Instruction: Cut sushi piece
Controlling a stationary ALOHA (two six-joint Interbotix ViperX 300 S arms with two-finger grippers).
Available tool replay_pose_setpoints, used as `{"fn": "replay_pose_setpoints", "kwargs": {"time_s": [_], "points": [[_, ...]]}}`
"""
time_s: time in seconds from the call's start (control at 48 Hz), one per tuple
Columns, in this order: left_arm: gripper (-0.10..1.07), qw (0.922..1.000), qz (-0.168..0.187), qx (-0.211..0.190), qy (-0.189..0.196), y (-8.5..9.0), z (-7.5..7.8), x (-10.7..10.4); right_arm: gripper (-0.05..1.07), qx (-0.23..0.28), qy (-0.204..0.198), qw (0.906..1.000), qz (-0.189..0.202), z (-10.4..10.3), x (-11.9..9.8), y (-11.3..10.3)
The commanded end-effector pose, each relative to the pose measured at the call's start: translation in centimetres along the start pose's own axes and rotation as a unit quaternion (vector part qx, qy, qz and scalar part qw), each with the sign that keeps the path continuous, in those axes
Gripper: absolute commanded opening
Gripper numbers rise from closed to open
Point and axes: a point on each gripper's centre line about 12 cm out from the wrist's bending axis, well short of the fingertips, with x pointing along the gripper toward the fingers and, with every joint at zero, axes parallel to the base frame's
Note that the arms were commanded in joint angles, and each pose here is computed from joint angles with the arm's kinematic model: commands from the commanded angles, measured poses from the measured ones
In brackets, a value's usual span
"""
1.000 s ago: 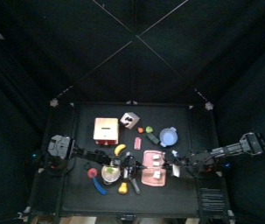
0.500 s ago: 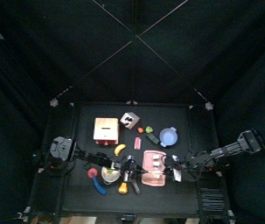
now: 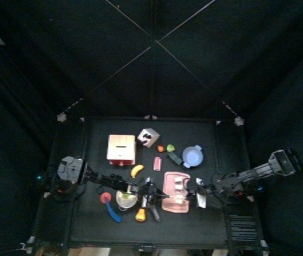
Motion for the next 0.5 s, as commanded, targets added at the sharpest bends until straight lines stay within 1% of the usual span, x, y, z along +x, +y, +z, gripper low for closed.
{"fn": "replay_pose_setpoints", "kwargs": {"time_s": [0.0,0.167,0.271,0.479], "points": [[0.43,0.9996,0.003,0.002,-0.029,0.3,2.0,0.5,0.43,-0.001,-0.028,0.9996,0.011,1.6,-0.3,0.6],[0.43,0.9992,0.000,0.007,-0.040,0.3,3.0,0.3,0.43,-0.002,-0.037,0.9992,0.016,1.9,-0.7,0.8],[0.43,0.9990,-0.004,0.011,-0.044,0.2,3.3,0.2,0.43,-0.003,-0.043,0.9989,0.018,2.1,-1.0,0.9],[0.43,0.9992,-0.003,0.012,-0.039,0.3,2.9,0.3,0.43,-0.006,-0.046,0.9988,0.017,2.2,-1.2,0.8]]}}
